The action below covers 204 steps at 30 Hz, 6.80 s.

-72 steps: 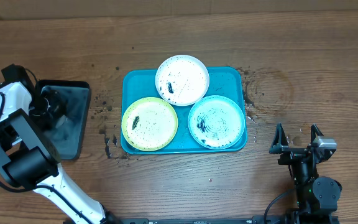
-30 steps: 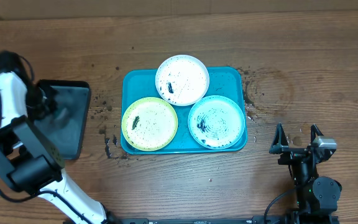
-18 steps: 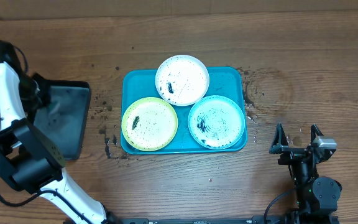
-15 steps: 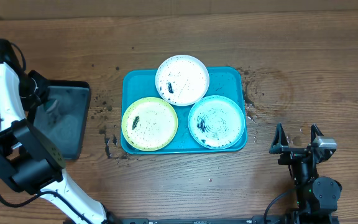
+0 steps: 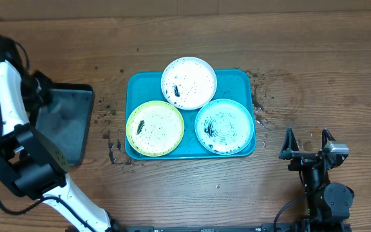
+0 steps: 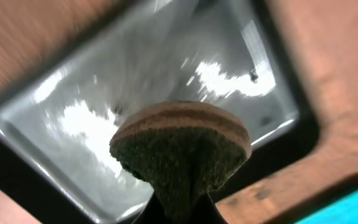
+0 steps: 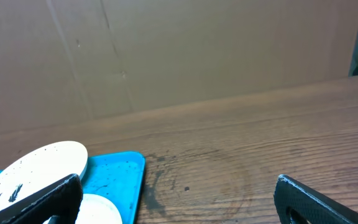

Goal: Clean dirty plates on tray and stack at the side
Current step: 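Dip the held sponge in the basin water with the left gripper, then reach the right gripper to the yellow plate rim and grasp it, then scrub the yellow plate with the sponge in the left gripper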

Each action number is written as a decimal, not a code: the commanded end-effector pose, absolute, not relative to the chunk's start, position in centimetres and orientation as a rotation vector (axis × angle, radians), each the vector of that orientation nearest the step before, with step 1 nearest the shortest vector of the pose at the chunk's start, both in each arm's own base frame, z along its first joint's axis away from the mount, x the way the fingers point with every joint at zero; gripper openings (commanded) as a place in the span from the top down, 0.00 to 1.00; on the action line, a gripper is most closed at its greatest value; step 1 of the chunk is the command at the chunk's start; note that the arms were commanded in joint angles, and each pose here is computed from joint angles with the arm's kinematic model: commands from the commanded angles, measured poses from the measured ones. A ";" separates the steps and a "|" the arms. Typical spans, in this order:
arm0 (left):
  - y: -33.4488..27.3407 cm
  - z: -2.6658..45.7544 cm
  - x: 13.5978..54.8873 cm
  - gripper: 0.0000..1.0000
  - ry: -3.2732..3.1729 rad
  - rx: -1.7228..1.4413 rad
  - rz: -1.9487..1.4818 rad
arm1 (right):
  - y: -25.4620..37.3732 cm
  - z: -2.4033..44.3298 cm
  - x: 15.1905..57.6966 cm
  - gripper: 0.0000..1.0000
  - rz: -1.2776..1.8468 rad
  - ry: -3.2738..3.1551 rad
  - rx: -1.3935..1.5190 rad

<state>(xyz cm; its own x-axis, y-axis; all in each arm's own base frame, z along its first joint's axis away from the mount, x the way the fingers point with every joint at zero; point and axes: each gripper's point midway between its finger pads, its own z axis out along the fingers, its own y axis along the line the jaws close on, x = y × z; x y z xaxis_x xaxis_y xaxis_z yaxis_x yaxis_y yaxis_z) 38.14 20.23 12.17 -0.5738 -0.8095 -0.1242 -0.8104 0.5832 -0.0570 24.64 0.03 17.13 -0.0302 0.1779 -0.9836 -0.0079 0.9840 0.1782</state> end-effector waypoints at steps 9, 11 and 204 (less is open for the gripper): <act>18.5 5.8 37.2 0.96 2.747 -1.313 0.078 | 3.5 19.8 24.2 0.00 0.303 1.489 -0.041; 19.2 8.3 37.9 0.96 2.707 -1.309 0.075 | 3.8 22.0 23.8 0.00 0.310 1.397 -0.073; -9.3 -0.2 32.7 0.96 3.206 -0.006 -0.442 | 31.3 0.3 33.0 0.95 0.523 2.985 -0.168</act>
<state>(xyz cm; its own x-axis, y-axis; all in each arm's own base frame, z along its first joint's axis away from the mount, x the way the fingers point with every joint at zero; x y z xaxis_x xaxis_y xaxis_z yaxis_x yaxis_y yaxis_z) 33.83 -10.37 1.44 -0.9972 -0.0093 0.0739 -0.0335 0.9425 -0.3326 32.94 31.85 0.79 -0.9883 -0.0967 -0.1177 -0.1328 0.9252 0.3554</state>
